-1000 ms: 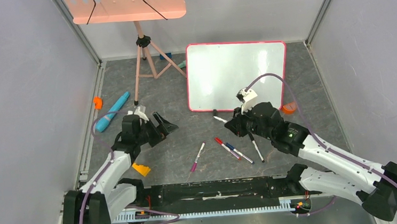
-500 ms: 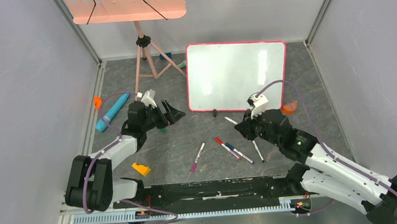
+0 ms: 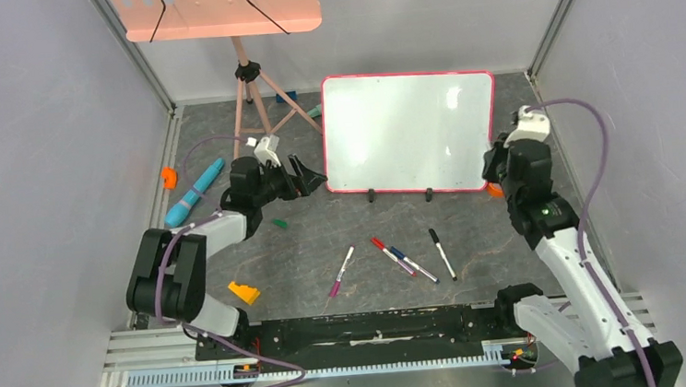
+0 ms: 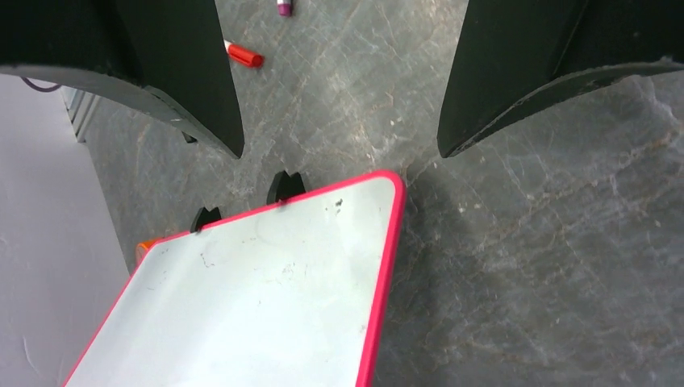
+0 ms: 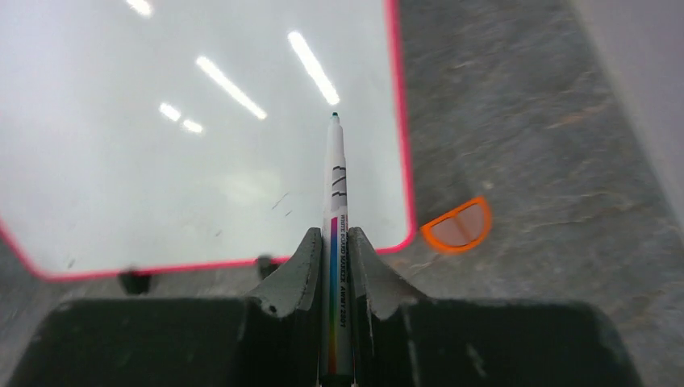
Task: Write a sentence on the whiteboard
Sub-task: Move the whiteboard to the center of the board.
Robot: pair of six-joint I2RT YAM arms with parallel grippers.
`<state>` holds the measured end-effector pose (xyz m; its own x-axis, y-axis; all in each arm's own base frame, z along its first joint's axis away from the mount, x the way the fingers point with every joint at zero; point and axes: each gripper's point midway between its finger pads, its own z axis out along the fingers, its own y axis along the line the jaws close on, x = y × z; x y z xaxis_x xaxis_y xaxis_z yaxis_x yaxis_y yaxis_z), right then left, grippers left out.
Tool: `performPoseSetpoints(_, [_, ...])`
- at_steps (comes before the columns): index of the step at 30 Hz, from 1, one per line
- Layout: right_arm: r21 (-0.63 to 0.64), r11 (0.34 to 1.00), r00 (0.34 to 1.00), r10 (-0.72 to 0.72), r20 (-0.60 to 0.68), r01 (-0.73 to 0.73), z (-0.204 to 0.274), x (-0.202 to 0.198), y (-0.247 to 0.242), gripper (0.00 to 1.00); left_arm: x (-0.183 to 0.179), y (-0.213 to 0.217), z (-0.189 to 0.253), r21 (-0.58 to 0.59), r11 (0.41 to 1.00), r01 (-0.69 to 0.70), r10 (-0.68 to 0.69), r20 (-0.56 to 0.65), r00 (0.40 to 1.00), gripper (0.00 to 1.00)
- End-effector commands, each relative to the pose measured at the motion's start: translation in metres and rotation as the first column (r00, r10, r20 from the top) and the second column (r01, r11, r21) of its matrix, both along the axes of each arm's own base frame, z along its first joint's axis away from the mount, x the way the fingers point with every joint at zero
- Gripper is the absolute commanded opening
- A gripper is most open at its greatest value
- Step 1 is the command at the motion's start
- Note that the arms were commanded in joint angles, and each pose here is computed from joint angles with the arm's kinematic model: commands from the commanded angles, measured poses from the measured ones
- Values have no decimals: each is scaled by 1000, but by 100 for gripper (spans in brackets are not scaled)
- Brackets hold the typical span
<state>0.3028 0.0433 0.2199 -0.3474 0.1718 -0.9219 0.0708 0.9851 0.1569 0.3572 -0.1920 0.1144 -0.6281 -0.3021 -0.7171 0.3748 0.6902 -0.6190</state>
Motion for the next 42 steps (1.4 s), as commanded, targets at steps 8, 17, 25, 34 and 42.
performPoseSetpoints(8, [146,927,929,-359,84,345,39,59,-114,0,53,-25,20,-25,995,95,-87,226,970,93])
performPoseSetpoints(17, [271,938,976,-211,-57,219,-1,120,-136,0,77,-48,5,-85,976,201,-177,233,956,85])
performPoseSetpoints(25, [399,908,990,-94,-110,130,-28,171,-126,0,87,-64,-7,-83,941,328,-303,222,927,77])
performPoseSetpoints(34, [544,838,984,62,-164,38,-60,191,-101,0,78,-77,-1,-162,880,446,-395,271,878,59])
performPoseSetpoints(42, [663,747,962,215,-170,-50,-84,192,-74,0,72,-80,0,-173,851,496,-443,273,854,48])
